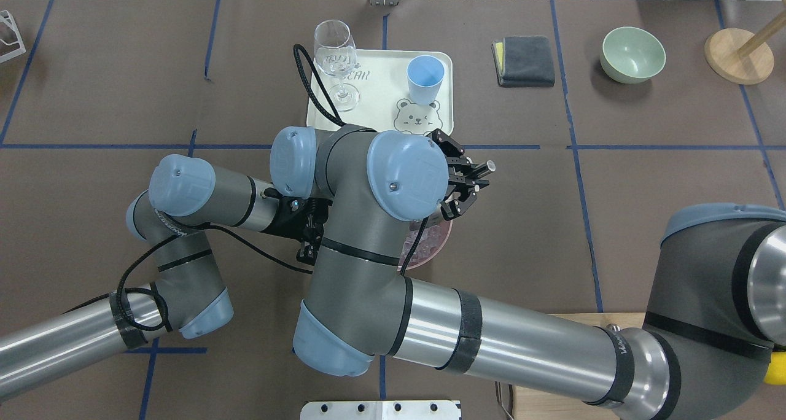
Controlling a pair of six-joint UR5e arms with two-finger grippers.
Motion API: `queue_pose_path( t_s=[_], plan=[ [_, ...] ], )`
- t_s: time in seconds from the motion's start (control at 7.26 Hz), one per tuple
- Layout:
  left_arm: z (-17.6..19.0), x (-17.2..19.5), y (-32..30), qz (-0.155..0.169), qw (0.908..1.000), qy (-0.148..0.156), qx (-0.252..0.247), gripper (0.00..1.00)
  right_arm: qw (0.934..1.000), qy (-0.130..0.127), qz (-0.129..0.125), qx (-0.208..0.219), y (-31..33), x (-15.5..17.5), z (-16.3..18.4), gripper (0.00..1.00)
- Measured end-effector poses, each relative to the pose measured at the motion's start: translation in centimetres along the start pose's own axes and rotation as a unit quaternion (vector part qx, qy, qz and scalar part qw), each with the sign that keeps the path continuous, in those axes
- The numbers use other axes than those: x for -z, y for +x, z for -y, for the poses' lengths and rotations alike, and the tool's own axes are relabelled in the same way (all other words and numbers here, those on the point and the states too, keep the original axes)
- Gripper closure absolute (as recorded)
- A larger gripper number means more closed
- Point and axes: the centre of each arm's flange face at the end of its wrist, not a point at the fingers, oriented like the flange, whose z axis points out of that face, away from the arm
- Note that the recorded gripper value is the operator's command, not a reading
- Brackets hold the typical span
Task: Put ice in cup with scoop
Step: 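Lower the scoop into the ice cubes with the right gripper, then drag the scoop through the ice to fill it with cubes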
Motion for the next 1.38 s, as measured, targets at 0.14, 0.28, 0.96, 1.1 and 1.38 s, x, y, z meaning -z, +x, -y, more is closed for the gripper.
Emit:
queue_pose_path(
  t_s=[0.14,0.28,0.96,1.1,1.38],
  plan=[
    [0.0,0.0,0.0,0.000,1.0000,0.000,0.000,0.01,0.9999,0.010,-0.004,-0.002,0.1,-0.3,0.2,1.00],
    [0.0,0.0,0.0,0.000,1.0000,0.000,-0.001,0.01,0.9998,0.020,-0.009,-0.004,0.1,-1.0,0.5,1.00],
    [0.1,0.1,0.0,0.001,1.0000,0.002,-0.001,0.01,0.9961,0.078,-0.037,-0.016,-0.7,-5.2,-1.1,1.00],
    [0.1,0.1,0.0,0.001,1.0000,0.003,-0.001,0.01,0.9945,0.094,-0.042,-0.020,-0.8,-6.1,-1.1,1.00],
    [0.1,0.2,0.0,0.001,1.0000,0.003,-0.002,0.01,0.9917,0.120,-0.039,-0.026,-0.8,-7.0,-1.3,1.00]
  ],
)
